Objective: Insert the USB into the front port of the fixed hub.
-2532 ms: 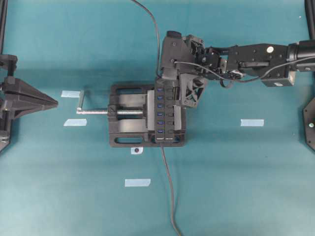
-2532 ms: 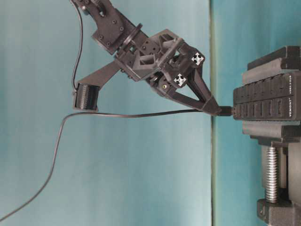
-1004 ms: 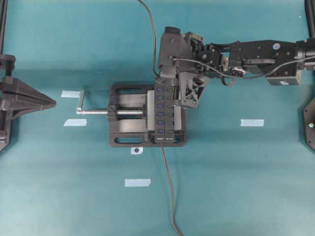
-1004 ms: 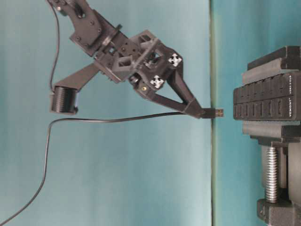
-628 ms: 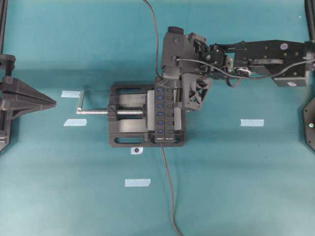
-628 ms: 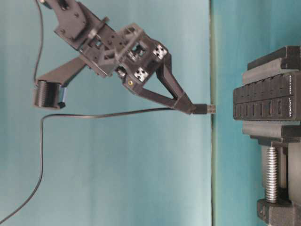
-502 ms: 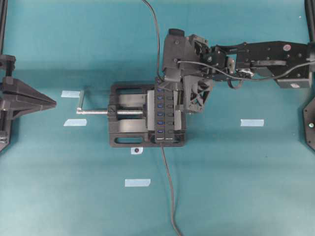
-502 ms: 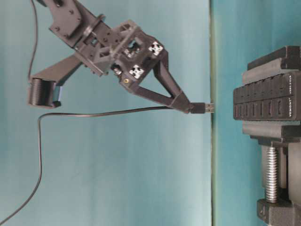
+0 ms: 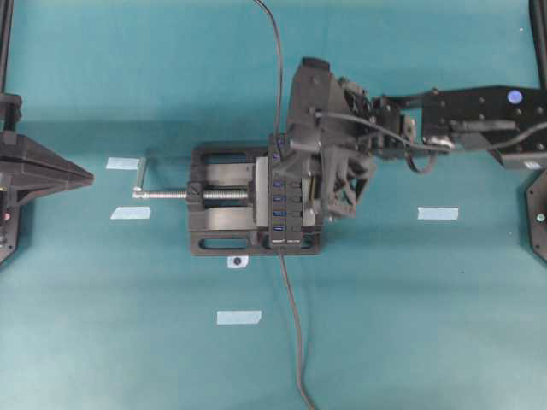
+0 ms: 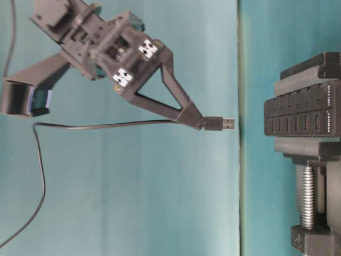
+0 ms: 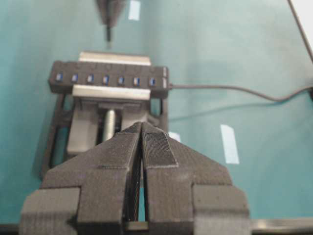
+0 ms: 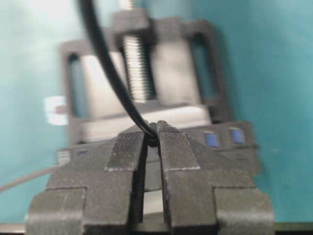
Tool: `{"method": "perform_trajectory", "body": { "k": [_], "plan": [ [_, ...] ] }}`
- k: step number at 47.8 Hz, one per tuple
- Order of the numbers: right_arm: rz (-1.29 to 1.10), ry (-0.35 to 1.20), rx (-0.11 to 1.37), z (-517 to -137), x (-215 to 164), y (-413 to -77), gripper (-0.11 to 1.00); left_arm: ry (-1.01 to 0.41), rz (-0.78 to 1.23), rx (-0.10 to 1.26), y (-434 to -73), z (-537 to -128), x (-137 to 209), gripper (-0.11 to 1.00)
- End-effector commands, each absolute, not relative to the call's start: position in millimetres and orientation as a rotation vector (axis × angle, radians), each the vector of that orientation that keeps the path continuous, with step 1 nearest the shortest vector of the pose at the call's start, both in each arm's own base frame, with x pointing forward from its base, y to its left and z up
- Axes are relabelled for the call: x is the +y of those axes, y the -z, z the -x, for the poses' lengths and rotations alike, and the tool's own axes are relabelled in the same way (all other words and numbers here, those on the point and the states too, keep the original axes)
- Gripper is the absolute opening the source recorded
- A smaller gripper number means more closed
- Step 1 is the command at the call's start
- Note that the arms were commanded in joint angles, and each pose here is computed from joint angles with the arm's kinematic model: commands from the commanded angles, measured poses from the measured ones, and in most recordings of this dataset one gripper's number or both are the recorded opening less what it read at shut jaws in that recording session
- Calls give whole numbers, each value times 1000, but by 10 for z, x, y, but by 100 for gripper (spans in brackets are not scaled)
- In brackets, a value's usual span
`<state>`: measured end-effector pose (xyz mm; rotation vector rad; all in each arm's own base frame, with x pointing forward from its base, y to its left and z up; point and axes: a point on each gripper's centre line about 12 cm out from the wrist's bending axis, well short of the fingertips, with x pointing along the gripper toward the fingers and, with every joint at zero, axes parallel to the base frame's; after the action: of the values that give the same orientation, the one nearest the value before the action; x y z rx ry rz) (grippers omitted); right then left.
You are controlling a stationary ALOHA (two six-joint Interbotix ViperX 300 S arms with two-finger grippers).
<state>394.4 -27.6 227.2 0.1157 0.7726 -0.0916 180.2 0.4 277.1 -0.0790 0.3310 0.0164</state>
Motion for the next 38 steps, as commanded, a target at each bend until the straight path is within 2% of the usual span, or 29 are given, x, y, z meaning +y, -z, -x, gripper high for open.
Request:
{"method": "perform_trajectory", "body": {
  "k": [1,25,38],
  "plan": [
    [-129,86,713,-3952,-234,-2492,3,-18,78,322,-2808,-1821,7,0],
    [-179,68,735,-3955,-51,-2432,3,-18,79,320,-2808,-1816,7,0],
    [-198,63,763,-3935,32,-2272,3,-18,79,323,-2795,-1815,7,0]
  ]
}}
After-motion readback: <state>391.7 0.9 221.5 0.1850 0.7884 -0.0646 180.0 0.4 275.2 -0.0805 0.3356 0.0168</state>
